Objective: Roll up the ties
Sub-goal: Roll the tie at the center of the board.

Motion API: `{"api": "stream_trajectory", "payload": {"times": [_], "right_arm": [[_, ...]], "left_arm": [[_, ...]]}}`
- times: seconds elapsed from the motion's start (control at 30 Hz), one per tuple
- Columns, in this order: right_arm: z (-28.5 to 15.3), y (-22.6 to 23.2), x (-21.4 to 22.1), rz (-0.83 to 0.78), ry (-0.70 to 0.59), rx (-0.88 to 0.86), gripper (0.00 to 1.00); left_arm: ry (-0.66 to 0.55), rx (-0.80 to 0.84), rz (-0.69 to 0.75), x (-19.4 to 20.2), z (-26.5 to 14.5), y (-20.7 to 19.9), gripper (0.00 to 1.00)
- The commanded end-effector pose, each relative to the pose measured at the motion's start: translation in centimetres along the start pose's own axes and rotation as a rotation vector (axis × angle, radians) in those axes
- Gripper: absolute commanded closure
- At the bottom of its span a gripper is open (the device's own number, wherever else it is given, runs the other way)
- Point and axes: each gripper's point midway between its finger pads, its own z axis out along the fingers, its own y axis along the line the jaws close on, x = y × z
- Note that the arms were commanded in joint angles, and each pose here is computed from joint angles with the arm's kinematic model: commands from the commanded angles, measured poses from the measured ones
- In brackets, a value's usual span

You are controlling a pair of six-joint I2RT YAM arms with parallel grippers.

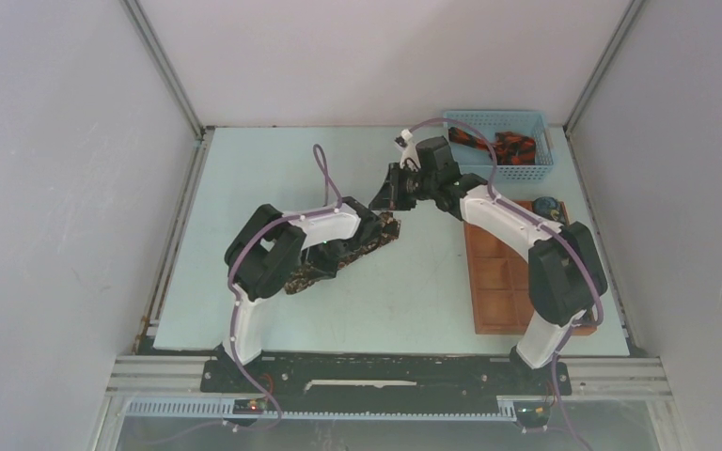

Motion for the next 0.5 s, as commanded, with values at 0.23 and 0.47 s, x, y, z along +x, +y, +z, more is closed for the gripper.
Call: {"api": "stream_trajectory", "payload": {"times": [0.23,0.47], "right_arm": [[-2.2,2.3,-0.5,-0.042,-0.036,-0.001,0.95],[-0.9,4.4,1.0,-0.056,-0.010,-0.035,0.95]], "left_arm": [[-0.185,0.174,-0.217,-1.9,-4.9,3.2,0.24],[-0.292,0.336,-0.386,0.0,-6.9,6.9,0.23]]}}
